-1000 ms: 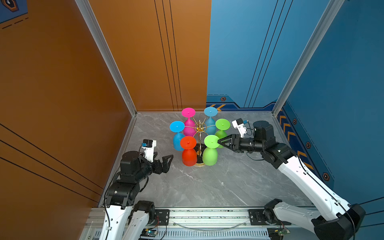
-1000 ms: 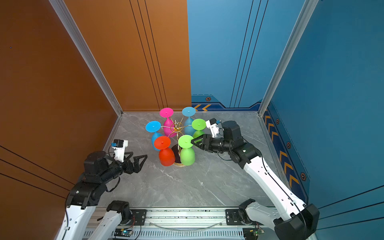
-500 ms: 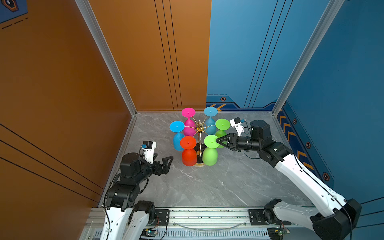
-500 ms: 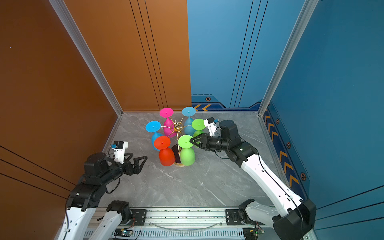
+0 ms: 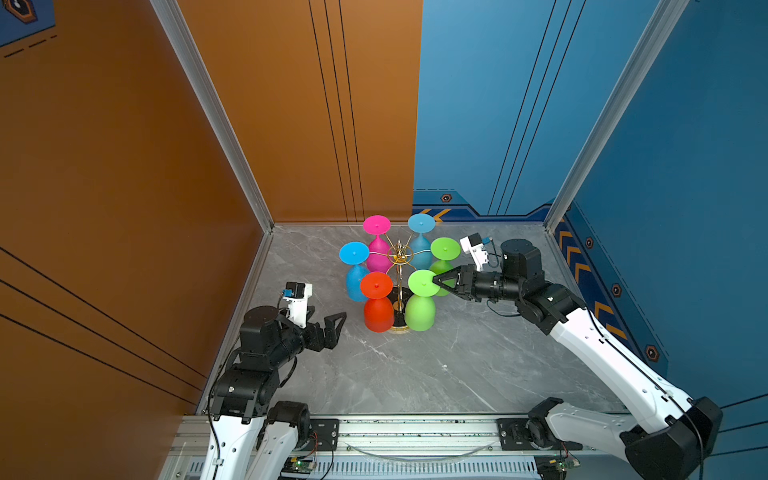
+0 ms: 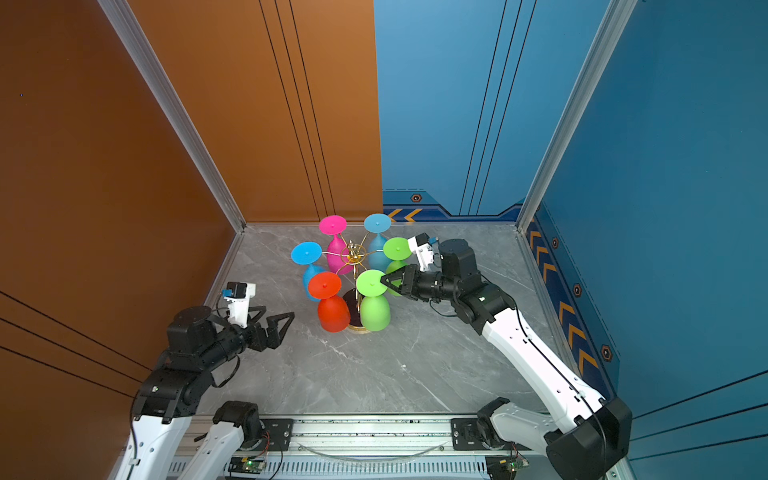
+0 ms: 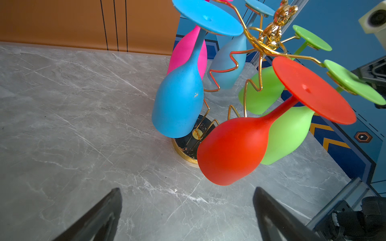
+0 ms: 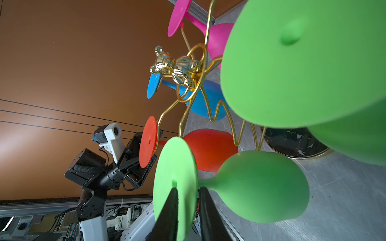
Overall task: Take the wine glass off the wine glass rack
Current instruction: 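Close the right gripper on the light green glass's foot rim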
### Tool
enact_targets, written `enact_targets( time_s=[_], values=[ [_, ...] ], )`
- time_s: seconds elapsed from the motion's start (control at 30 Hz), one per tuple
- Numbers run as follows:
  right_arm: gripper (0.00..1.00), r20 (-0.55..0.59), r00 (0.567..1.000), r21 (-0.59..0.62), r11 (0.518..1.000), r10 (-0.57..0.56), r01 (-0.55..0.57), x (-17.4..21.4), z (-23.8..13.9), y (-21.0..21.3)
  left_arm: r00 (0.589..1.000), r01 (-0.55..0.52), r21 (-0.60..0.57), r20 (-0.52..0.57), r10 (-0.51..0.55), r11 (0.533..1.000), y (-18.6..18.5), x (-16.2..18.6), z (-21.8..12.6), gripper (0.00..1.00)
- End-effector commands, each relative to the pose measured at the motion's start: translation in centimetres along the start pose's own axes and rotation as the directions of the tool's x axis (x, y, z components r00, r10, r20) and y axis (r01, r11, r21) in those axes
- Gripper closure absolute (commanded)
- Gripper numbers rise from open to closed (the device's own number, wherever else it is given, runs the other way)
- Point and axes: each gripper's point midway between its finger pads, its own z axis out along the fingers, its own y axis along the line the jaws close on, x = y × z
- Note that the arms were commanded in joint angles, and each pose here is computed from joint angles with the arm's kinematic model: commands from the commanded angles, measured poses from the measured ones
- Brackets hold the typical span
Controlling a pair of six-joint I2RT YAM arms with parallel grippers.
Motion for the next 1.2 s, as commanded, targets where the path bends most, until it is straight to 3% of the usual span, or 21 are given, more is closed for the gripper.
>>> enact_targets(
  time_s=[0.0, 0.83, 1.17],
  values=[
    [0.82, 0.021, 1.000, -0.006, 1.000, -0.006, 0.006, -0.4, 0.2, 0.2, 1.000, -0.003, 0.012, -0.013, 0.003, 1.000, -0.1, 0.6, 0.1, 0.02],
    [1.00, 0.064, 0.998, -0.079, 0.997, 0.011, -0.006, -1.0, -1.0, 2.6, 1.000, -0.009, 0.007, -0.003, 0.009, 1.000, -0.1, 0.6, -0.1, 0.02],
    [1.00, 0.083, 0.996, -0.141, 0.990, 0.032, -0.020, -1.4, -1.4, 4.1, 1.000, -0.007, 0.008, -0.006, 0.007, 1.000, -0.1, 0.7, 0.0, 0.02]
  ],
)
